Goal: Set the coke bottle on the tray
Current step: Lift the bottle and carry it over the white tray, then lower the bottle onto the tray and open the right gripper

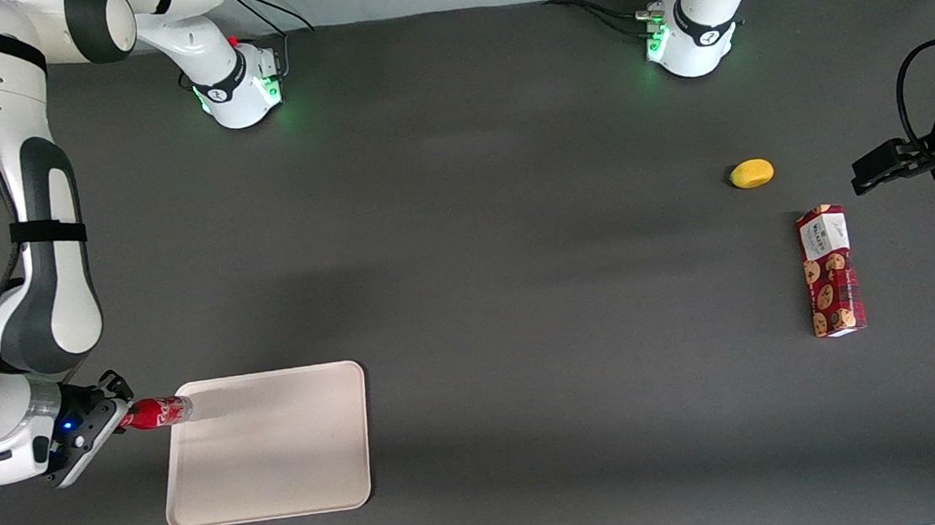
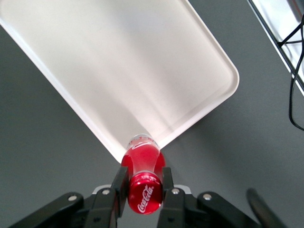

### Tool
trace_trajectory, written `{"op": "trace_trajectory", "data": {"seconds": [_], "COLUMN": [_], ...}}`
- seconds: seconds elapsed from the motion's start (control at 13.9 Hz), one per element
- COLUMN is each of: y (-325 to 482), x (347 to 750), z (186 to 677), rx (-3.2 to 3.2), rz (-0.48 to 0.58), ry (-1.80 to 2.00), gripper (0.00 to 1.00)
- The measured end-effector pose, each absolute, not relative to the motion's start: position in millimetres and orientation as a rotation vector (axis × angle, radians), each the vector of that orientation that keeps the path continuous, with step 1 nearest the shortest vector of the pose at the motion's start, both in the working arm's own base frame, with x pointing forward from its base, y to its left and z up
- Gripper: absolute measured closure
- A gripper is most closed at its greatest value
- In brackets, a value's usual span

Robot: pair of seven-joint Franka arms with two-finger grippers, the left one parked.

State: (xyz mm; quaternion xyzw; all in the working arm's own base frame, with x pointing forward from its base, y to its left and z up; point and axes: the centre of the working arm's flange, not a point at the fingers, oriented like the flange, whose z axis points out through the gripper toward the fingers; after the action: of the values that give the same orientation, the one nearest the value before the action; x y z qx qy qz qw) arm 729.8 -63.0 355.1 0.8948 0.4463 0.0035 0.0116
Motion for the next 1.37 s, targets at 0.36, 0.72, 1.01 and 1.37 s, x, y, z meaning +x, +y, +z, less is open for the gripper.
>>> {"op": "trace_trajectory", "data": {"seconds": [0.36, 0.72, 1.01, 1.37], "y": [-45.6, -37.8, -36.9, -19.9], "x": [733.7, 738.4, 740.0, 732.8], "z": [357.7, 348.9, 345.5, 378.5], "rx": [2.786, 2.763, 2.755, 2.827], "rz": [0.058, 0.123, 0.141, 0.109], "ry": [1.382, 1.379, 1.376, 1.316], "gripper": [0.67, 0.67, 0.56, 0.05]}}
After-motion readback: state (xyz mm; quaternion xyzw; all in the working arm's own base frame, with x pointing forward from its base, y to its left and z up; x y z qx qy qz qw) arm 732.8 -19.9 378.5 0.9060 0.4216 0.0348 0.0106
